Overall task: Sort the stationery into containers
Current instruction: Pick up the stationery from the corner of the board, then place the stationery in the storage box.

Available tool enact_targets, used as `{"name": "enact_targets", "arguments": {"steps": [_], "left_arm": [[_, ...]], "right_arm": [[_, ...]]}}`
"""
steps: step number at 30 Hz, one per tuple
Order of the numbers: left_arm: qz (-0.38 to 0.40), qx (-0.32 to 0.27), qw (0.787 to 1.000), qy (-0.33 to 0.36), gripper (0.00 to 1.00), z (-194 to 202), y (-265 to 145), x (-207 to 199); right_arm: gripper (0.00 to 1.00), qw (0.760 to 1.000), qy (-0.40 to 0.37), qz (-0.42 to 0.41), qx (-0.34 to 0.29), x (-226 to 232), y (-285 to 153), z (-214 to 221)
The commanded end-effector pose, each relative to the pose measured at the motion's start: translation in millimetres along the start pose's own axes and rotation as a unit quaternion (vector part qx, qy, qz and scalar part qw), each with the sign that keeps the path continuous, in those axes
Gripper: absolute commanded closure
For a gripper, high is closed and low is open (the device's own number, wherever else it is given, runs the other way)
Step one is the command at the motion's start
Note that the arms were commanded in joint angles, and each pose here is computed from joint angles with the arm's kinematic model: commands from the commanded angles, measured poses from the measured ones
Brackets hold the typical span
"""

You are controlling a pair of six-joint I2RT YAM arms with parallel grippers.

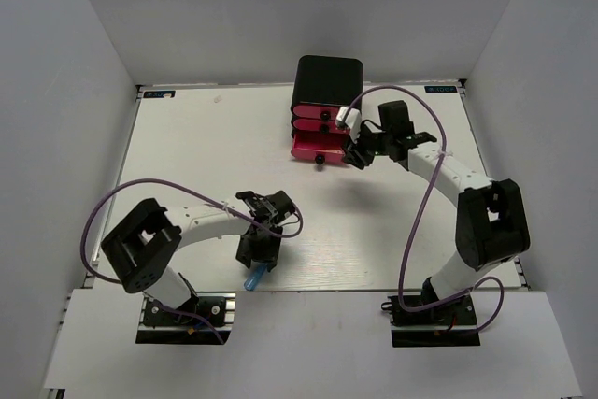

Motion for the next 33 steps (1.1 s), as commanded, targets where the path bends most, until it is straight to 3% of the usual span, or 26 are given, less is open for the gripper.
{"name": "enact_targets", "arguments": {"steps": [1,6,9,10,12,13,14,18,24,26,27,29,33], "left_arm": [[-0.010,-0.011,1.000,0.007,0.37,-6,5,-5],[-0.027,-0.010,0.999,0.022,0.52,-7,9,-12],[-0.026,-0.022,0.999,0.009,0.76,-14,3,-16],[-0.017,-0.040,0.999,0.008,0.77,-22,-3,-21],[-0.001,-0.083,0.997,0.004,0.80,-40,-18,-31],[0.023,-0.117,0.993,0.008,0.82,-63,-33,-40],[0.025,-0.144,0.989,0.011,0.83,-76,-41,-44],[0.065,-0.253,0.965,0.002,0.92,-150,-89,-73],[0.117,-0.324,0.936,-0.075,1.00,-246,-124,-91],[0.147,-0.335,0.923,-0.118,1.00,-269,-130,-88],[0.156,-0.338,0.918,-0.135,1.00,-279,-131,-87],[0.191,-0.366,0.893,-0.180,1.00,-301,-144,-82],[0.225,-0.421,0.844,-0.244,1.00,-331,-160,-73]], "right_arm": [[0.54,0.999,0.002,0.001,-0.049,1,-16,-20],[0.54,0.998,-0.001,-0.001,-0.071,4,-25,-26],[0.54,0.995,-0.007,0.017,-0.102,4,-37,-35],[0.52,0.995,-0.003,0.017,-0.102,7,-37,-29],[0.40,0.990,-0.025,0.040,-0.134,8,-47,-39],[0.33,0.990,-0.022,0.045,-0.133,10,-48,-32],[0.10,0.988,-0.023,0.052,-0.141,11,-47,-29],[0.10,0.986,0.004,0.086,-0.146,10,-55,-23],[0.10,0.982,0.041,0.114,-0.145,10,-65,-5],[0.26,0.977,0.049,0.144,-0.150,3,-74,-3],[0.67,0.976,0.063,0.145,-0.150,5,-74,1],[1.00,0.972,0.072,0.162,-0.154,0,-82,3],[1.00,0.971,0.087,0.165,-0.152,4,-85,15]]}}
Point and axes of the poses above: each gripper's point midway between its finger pads, its own y axis out along the fingers, its own x axis along the line the jaws close on, z = x × y, the point moved 4 cm from there along -y, back along the fingers, and after that the axes turned 5 degrees about y, right-handed, at the moved point
